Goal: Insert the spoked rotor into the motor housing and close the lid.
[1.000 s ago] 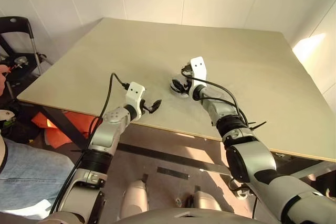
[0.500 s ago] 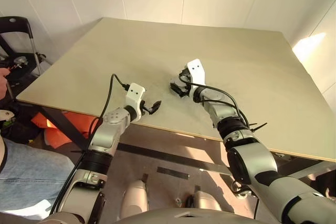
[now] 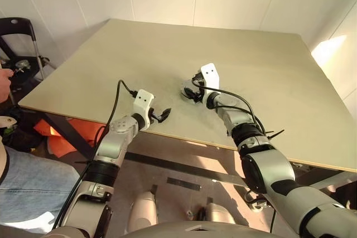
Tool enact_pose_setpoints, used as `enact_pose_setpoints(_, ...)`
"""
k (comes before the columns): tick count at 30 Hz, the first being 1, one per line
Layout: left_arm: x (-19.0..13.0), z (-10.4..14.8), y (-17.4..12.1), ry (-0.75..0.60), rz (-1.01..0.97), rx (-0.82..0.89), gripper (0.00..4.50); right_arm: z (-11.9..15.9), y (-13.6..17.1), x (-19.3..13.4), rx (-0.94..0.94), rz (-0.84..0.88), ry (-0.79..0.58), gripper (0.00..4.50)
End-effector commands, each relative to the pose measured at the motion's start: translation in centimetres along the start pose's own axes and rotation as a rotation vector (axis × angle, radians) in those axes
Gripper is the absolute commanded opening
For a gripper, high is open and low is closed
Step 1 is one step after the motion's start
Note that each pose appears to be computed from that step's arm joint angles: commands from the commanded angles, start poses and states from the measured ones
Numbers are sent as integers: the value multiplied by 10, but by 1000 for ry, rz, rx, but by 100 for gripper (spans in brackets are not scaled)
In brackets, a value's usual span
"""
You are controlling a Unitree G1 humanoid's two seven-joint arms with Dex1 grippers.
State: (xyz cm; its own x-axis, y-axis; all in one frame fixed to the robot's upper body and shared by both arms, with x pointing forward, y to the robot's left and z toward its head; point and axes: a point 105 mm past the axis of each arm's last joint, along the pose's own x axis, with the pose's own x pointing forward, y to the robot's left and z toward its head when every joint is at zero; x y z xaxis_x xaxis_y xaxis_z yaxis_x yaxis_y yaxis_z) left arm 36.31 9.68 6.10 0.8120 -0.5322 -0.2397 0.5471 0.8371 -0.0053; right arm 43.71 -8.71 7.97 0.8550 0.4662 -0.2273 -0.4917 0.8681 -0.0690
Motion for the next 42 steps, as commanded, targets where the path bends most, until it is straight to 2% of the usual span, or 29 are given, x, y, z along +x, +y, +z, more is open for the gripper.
enact_pose_setpoints(1, -1, 13, -1, -45, -2, 26, 450, 22, -8, -2, 10, 8, -43, 316)
enact_pose_setpoints(7, -1, 12, -1, -42, -4, 26, 450, 34, -6, -6, -6, 57, -51, 316)
enact_pose_setpoints(18, -2, 11, 0, -39, -3, 25, 450, 8, -1, -11, -77, 87, 40, 316)
enact_pose_setpoints(25, -2, 11, -1, -37, -4, 26, 450, 4, -8, -11, -82, 52, 64, 316)
enact_pose_setpoints(34, -2, 8, -3, -31, -7, 23, 450, 21, -7, -7, 17, 52, 12, 316)
enact_pose_setpoints(42, -3, 7, -2, -28, -5, 25, 450, 25, -5, -5, 9, 47, 9, 316)
